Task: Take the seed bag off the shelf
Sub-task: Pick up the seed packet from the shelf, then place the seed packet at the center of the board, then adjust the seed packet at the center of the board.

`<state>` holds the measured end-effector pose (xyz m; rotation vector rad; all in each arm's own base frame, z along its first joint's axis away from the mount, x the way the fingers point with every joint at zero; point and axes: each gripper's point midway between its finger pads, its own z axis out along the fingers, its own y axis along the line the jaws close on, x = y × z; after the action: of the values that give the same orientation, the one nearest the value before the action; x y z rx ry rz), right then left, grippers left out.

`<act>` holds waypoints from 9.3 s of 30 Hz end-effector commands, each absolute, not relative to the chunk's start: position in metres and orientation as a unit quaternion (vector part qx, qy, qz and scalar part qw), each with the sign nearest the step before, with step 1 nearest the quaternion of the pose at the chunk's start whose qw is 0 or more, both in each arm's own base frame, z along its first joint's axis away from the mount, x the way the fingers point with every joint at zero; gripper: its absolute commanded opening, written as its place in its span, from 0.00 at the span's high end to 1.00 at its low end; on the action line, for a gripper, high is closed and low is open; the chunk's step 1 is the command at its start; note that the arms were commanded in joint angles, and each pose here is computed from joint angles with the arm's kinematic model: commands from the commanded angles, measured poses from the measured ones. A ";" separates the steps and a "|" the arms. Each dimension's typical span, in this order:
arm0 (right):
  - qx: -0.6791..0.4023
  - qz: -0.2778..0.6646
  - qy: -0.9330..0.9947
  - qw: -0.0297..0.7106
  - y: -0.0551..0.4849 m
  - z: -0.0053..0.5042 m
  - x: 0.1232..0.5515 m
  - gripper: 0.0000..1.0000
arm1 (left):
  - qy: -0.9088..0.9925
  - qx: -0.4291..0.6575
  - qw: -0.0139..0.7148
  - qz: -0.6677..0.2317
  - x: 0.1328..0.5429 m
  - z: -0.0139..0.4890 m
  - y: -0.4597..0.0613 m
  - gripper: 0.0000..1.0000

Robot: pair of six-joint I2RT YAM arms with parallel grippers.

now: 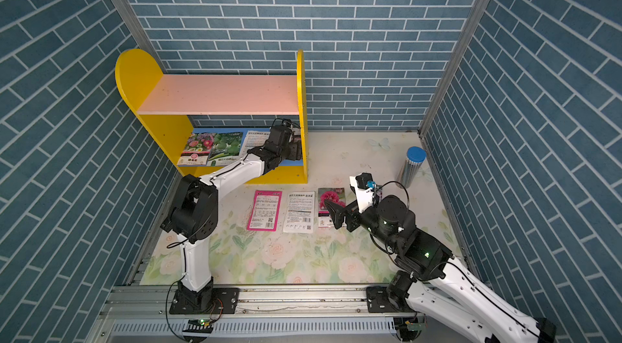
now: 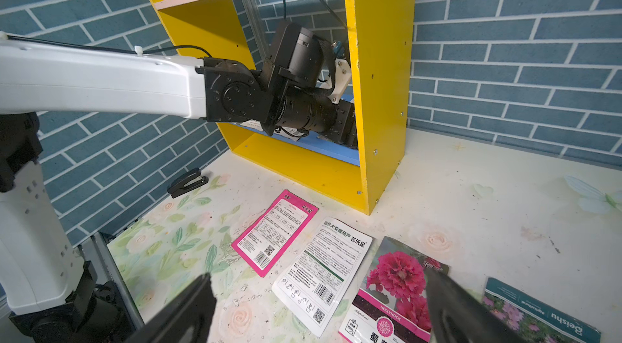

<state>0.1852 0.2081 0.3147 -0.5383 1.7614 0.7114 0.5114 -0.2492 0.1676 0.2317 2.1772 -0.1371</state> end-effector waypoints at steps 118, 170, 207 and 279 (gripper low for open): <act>-0.274 0.605 0.593 0.455 0.270 0.357 0.188 0.03 | 0.711 0.223 0.427 -0.512 0.236 0.335 -0.229 1.00; -0.192 0.507 0.794 0.274 0.234 0.232 0.176 1.00 | 0.810 0.169 0.459 -0.324 0.255 0.307 -0.207 0.00; -0.102 0.308 0.942 0.088 0.184 0.018 0.112 1.00 | 0.813 0.173 0.445 -0.333 0.255 0.286 -0.212 0.00; -0.059 0.299 0.864 0.400 0.151 0.186 0.174 0.00 | 0.947 0.077 0.308 -0.042 0.276 0.033 -0.297 0.20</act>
<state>0.1744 0.1552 0.1798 -0.1346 2.2045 0.7835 0.2684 -0.2963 0.0329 0.2184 2.5198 -0.1459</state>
